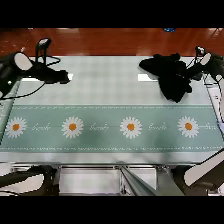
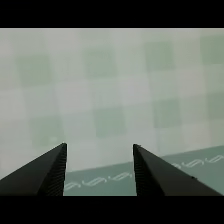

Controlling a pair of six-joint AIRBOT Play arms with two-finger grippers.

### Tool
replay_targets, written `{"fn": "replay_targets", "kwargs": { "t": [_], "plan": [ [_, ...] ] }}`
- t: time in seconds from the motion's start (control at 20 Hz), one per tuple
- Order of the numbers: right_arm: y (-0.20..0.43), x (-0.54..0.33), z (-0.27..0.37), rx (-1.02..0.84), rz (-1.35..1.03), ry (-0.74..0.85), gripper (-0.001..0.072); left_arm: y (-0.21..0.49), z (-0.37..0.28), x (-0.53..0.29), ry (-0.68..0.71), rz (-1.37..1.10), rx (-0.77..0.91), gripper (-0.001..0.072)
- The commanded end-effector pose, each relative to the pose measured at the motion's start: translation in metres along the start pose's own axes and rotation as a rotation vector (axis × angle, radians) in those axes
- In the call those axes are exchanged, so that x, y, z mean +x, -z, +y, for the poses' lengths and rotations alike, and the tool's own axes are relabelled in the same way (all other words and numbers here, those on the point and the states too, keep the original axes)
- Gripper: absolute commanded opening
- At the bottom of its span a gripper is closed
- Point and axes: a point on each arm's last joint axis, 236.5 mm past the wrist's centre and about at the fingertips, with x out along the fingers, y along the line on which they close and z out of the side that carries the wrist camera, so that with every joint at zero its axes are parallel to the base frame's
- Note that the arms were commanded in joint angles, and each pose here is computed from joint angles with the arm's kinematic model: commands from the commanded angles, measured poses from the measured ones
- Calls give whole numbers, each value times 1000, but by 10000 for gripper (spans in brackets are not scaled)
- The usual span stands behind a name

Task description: Fold the shirts.

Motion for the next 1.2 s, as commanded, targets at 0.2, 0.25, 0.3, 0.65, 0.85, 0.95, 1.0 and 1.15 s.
{"fn": "replay_targets", "kwargs": {
  "t": [0.2,0.25,0.3,0.65,0.85,0.95,1.0,1.15],
  "plan": [
    [-81,-185,95,-135,-363,-220,23,75,-19,-27,206,213,-68,414],
    [-88,-225,105,-155,-441,-233,23,84,-21,-32,209,217,-56,414],
    [-90,-263,116,-181,-507,-250,23,91,-21,-38,207,211,-58,414],
    [-25,-490,187,-408,-867,-372,23,110,-9,-86,143,2,-123,415],
    [31,-543,215,-506,-908,-438,23,91,-4,-118,98,-221,-184,418],
    [57,-546,238,-556,-862,-509,23,83,-6,-131,93,-286,-181,418],
    [71,-537,252,-589,-806,-537,23,83,-7,-135,96,-297,-178,418],
    [116,-483,302,-687,-591,-618,23,84,-11,-135,113,-293,-182,418]
  ]
}}
